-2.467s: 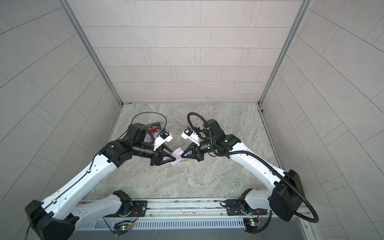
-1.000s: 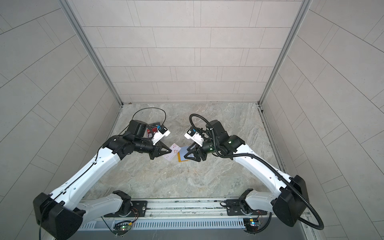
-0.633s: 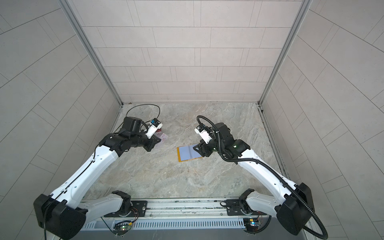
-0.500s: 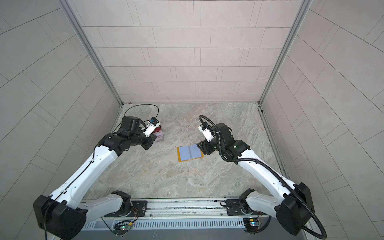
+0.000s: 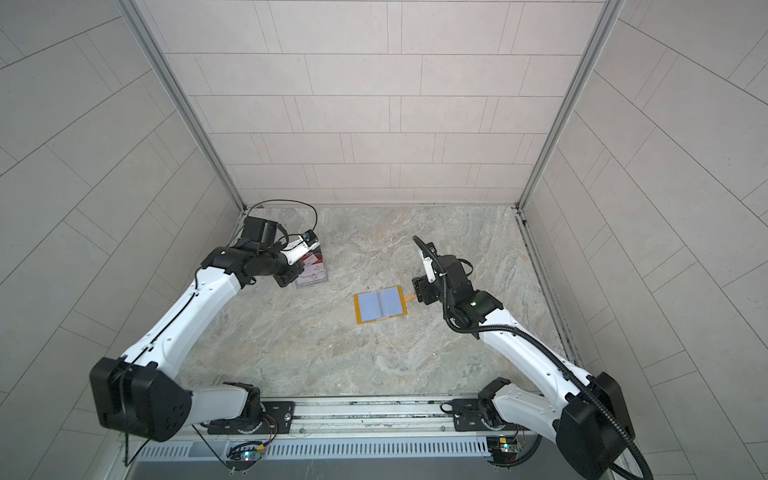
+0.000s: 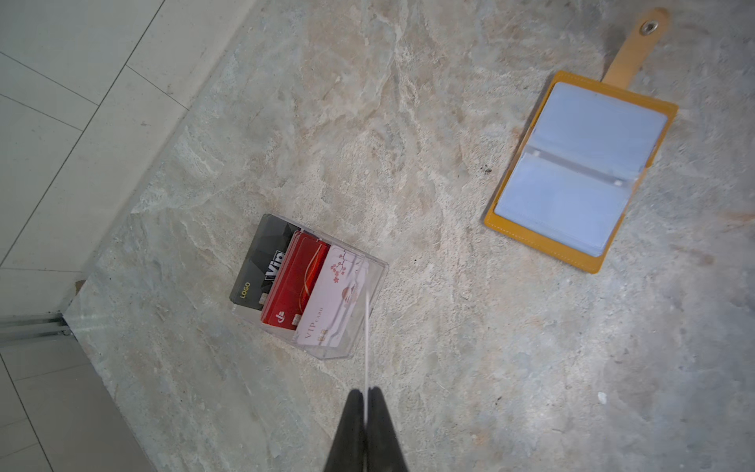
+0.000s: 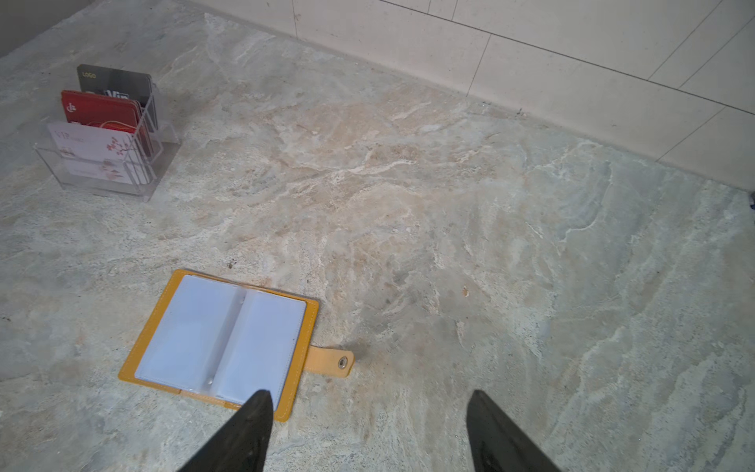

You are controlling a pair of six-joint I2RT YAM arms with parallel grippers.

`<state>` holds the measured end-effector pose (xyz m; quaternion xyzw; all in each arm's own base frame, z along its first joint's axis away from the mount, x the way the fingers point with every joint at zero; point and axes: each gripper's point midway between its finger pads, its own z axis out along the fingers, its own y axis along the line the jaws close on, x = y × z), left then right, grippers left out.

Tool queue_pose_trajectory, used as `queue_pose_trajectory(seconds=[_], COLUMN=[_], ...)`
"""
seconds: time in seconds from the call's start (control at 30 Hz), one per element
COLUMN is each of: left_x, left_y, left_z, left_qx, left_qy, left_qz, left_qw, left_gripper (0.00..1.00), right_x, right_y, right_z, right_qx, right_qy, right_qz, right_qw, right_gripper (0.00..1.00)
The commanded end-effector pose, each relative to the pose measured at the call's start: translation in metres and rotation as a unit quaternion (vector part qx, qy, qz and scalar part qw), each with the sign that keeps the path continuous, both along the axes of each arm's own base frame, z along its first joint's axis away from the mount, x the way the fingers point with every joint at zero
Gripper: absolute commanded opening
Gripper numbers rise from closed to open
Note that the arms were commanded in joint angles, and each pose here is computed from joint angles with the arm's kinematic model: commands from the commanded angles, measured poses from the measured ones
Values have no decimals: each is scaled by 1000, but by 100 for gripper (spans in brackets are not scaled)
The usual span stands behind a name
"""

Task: Take the credit cards out of the card holder

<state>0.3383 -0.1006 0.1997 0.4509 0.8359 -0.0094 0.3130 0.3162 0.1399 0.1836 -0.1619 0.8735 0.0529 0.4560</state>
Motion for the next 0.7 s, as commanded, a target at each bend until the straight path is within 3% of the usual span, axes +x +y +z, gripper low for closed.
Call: queue_pose_trajectory(seconds=[0.0, 0.3, 0.67], left_x=[-5, 37, 52], left_y=[2, 18, 18], left_z=[-8, -24, -59], left_qx=[37, 65, 97], left_qy=[12, 4, 51], left_qz=[-71, -98, -152], left_qw=[997, 993, 982], left_gripper=[0, 0, 0], right_x=[3, -5, -5], right_y=[-11, -31, -38], right_z=[12, 13, 17], right_qx=[6, 17, 17], right_qy=[-33, -62, -79], right_qz=[-28, -64, -71], right_qw=[999, 996, 994], right_gripper=[78, 78, 79])
